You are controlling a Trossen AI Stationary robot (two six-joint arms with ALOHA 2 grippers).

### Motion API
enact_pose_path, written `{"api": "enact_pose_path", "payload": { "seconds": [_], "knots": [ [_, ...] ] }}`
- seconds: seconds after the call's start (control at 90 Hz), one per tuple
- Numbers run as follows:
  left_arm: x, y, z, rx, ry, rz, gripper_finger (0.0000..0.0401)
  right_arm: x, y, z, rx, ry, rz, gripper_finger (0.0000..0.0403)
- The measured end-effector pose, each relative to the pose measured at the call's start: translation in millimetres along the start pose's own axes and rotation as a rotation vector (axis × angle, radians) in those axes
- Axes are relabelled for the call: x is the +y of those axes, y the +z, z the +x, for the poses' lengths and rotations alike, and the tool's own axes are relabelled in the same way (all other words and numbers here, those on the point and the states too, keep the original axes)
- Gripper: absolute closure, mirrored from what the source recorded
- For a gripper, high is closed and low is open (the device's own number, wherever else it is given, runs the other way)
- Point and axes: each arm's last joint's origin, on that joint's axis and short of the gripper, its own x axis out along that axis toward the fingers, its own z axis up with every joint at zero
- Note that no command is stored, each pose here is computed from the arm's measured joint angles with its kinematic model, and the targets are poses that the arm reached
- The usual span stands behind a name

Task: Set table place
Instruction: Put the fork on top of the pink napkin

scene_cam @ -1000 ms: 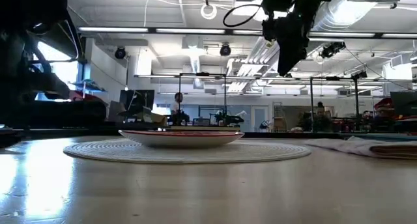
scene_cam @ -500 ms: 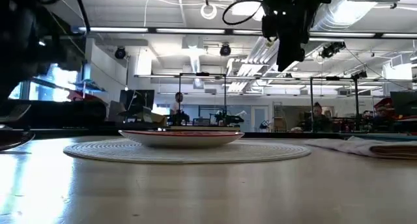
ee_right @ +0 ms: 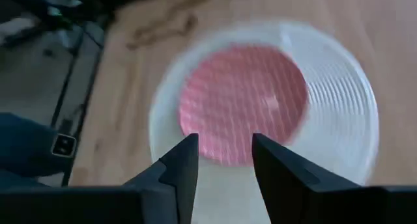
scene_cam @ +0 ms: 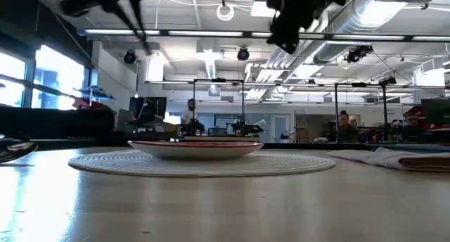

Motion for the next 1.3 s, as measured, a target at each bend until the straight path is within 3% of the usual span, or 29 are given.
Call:
{"api": "enact_pose_path", "payload": {
  "seconds": [0.122,0.322,0.556,0.7,0.922,1.3],
  "knots": [
    [-25.0,26.8,7.9,-0.089,-0.069,0.066,0.0401,16.6,15.6,9.1,-0.121,-0.029,-0.116,0.0279],
    [-55.6,57.9,17.5,-0.191,-0.221,0.104,0.0401,25.8,30.8,12.7,-0.271,-0.235,-0.098,0.0257],
    [-71.8,69.3,16.4,-0.209,-0.370,0.102,0.0401,23.2,40.5,8.3,-0.394,-0.351,-0.037,0.0180],
    [-77.1,70.9,13.6,-0.221,-0.423,0.101,0.0401,20.3,45.4,16.1,-0.433,-0.351,-0.047,0.0168],
    [-78.4,70.3,12.5,-0.218,-0.439,0.116,0.0401,16.6,63.8,29.6,-0.442,-0.400,-0.041,0.0210],
    [-79.9,64.0,12.6,-0.202,-0.444,0.149,0.0401,11.8,86.0,34.2,-0.382,-0.503,-0.012,0.0348]
  ]
}}
